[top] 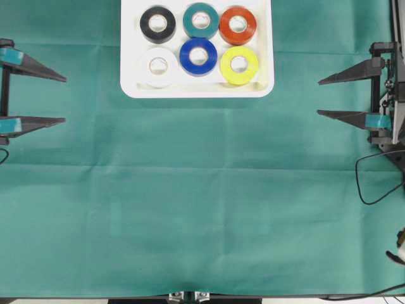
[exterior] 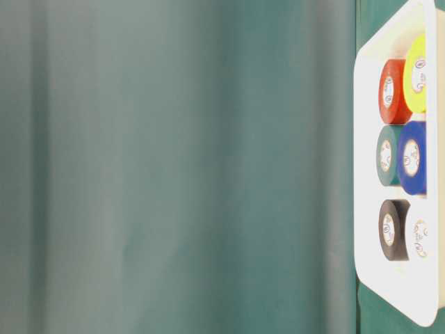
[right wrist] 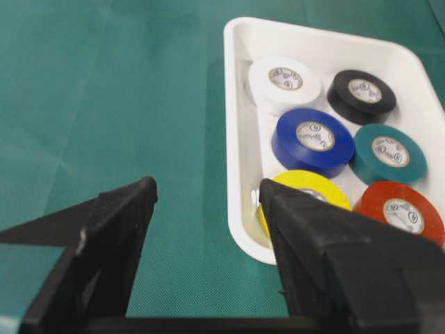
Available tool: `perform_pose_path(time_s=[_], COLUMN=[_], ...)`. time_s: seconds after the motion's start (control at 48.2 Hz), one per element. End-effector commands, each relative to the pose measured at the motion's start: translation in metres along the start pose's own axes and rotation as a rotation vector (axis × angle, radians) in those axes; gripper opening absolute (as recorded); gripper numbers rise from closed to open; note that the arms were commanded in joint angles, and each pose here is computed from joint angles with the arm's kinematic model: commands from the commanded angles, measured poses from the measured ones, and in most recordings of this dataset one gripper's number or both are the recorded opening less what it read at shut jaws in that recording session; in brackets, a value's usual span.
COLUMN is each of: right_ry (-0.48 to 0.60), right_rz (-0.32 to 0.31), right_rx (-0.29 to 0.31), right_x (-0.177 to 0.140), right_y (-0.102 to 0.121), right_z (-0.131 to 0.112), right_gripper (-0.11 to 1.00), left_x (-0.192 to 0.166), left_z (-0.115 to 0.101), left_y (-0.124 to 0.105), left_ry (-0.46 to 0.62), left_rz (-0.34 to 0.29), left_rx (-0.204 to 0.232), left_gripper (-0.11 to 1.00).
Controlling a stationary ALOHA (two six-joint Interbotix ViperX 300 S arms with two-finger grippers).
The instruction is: Put the tape alternately from left to right into the white case.
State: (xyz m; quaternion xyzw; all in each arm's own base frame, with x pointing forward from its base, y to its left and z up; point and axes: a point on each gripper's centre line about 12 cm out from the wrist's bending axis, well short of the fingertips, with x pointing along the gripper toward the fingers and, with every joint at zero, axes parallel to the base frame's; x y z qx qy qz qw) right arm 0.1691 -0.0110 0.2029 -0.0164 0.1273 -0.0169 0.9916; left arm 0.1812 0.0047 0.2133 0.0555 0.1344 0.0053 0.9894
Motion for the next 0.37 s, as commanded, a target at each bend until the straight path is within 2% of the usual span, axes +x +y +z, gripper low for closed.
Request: perform_pose_path(time_s=[0.0,0.353], right_ry=[-0.013,-0.009], right_rz=[0.003,0.006], right_rx=[0.003,0.002], right_x=[0.0,-0.002], right_y=[0.0,0.001], right_z=[0.004,-0.001], right_gripper=[0.68,0.68], left_x=[-0.004,-0.017], left_z=[0.003,-0.007], left_y=[0.001,0.0], left_ry=[-0.029,-0.064], left_rz=[0.007,0.01], left_rx=[-0.002,0.001], left_gripper=[0.81,0.81])
